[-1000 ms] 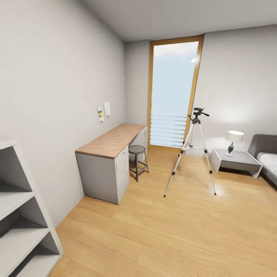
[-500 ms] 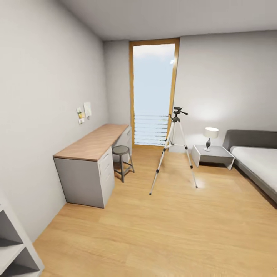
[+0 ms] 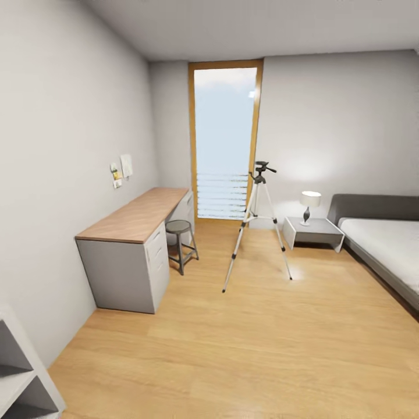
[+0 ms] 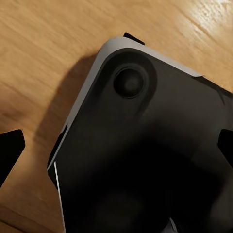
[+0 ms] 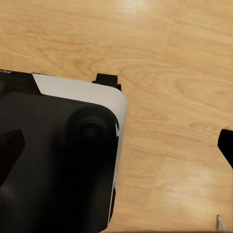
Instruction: Attach the digital camera to the camera tripod in the bedroom.
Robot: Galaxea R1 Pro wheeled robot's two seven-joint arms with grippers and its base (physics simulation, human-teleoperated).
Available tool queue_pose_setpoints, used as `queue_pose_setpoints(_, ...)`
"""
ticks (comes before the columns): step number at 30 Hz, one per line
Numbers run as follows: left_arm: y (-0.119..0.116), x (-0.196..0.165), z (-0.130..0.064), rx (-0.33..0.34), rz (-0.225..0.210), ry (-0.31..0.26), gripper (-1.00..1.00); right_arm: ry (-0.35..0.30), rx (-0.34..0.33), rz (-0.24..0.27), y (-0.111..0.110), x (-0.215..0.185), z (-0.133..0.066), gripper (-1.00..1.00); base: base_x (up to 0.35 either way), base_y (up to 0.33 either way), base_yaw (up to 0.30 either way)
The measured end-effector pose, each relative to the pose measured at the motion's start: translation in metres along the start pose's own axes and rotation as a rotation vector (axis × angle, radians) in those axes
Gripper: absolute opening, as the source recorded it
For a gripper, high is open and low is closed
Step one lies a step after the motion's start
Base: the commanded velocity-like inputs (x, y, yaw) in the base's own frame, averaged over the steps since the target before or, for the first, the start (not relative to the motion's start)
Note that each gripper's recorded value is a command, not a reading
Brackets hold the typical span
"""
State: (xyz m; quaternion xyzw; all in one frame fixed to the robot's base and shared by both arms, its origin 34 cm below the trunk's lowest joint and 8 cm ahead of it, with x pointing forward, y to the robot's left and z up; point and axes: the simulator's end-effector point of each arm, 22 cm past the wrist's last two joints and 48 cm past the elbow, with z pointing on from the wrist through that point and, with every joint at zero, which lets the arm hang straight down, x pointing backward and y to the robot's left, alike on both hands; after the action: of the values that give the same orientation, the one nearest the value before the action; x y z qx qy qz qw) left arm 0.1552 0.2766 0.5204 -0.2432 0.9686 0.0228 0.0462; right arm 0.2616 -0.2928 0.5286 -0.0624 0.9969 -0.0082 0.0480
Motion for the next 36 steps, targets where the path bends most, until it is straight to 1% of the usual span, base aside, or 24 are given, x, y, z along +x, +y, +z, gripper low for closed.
queue_pose_setpoints(7, -0.0009, 0.0009, -0.0001, 0.001, 0.000, 0.002, 1.00, 0.000, 0.001, -0.002, -0.0004, 0.0001, -0.0001, 1.00, -0.133, 0.274, -0.003)
queue_pose_setpoints(19, -0.0021, 0.0014, -0.0002, 0.003, 0.002, 0.002, 1.00, 0.000, 0.000, -0.003, -0.0003, 0.0001, -0.0001, 1.00, -0.017, 0.301, 0.000)
queue_pose_setpoints(32, -0.0023, 0.0012, -0.0001, 0.003, 0.005, 0.002, 1.00, -0.003, 0.000, 0.003, 0.0002, -0.0007, -0.0001, 1.00, -0.001, 0.052, 0.000)
queue_pose_setpoints(36, -0.0023, 0.0012, -0.0001, 0.003, 0.005, 0.002, 1.00, -0.015, -0.001, 0.004, 0.0008, -0.0033, -0.0001, 1.00, 0.000, 0.005, -0.040)
